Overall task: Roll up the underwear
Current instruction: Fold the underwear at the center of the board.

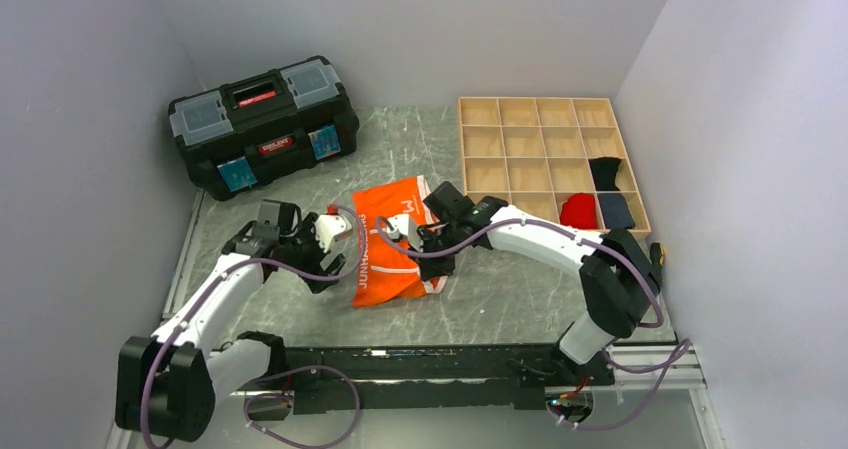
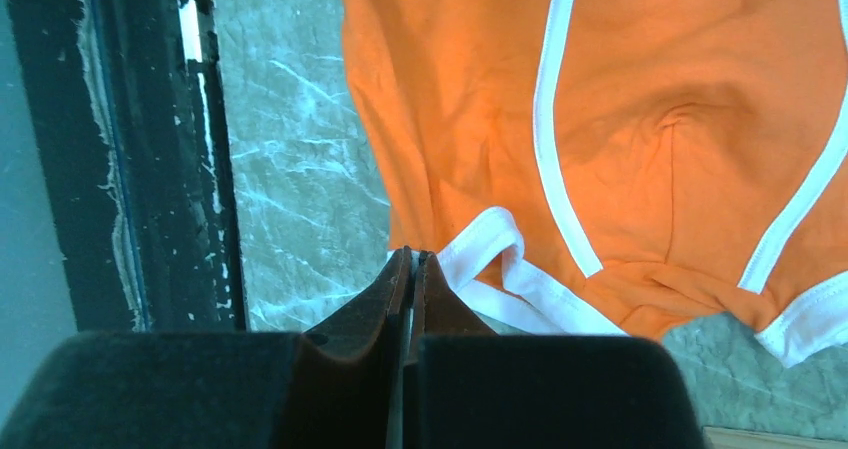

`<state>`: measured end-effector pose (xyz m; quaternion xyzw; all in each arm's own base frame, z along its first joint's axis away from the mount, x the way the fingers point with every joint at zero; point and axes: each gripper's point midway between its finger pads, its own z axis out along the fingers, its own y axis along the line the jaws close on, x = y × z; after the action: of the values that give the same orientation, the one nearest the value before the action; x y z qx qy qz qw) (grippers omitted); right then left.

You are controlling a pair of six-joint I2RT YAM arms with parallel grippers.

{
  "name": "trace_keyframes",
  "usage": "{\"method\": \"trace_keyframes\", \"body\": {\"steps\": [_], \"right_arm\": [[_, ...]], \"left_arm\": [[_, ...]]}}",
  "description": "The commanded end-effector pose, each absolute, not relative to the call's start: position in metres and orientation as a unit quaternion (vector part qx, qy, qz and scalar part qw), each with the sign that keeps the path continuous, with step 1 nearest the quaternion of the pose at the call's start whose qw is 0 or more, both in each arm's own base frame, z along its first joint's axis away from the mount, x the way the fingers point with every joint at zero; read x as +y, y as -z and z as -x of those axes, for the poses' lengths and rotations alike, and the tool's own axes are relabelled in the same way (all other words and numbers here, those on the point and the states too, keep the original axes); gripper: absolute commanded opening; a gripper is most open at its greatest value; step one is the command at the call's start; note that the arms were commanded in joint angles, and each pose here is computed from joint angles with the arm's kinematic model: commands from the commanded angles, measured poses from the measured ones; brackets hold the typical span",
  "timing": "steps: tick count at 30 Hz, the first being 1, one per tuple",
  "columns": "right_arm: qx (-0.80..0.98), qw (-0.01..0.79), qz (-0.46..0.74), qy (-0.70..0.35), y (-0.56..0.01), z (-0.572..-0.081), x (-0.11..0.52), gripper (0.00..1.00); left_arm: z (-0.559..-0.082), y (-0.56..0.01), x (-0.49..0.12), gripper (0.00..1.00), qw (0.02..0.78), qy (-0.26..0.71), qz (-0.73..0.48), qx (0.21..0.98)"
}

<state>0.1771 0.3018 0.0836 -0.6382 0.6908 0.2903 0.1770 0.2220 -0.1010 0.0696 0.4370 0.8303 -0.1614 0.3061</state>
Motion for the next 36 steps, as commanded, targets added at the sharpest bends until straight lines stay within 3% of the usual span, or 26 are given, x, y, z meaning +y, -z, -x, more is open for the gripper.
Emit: {"method": "trace_keyframes", "body": {"steps": [1,19,36], "right_arm": [[0.673,0.172,0.628,-0.352,-0.107,-0.172,0.308,0.00],[0.703,0.135,0.577,-0.394,-0.092,-0.193,0.300,0.00],[0.710,0.126,0.566,-0.400,-0.085,-0.195,0.296,0.00]], "left_arm": [[-0.225,-0.094,-0.118,0.93,0.365,0.179,-0.484,0.775],[-0.174,-0.059,-0.181,0.73,0.304,0.122,-0.652,0.684],[-0.168,-0.037,-0.192,0.54,0.276,0.074,-0.689,0.666]]}}
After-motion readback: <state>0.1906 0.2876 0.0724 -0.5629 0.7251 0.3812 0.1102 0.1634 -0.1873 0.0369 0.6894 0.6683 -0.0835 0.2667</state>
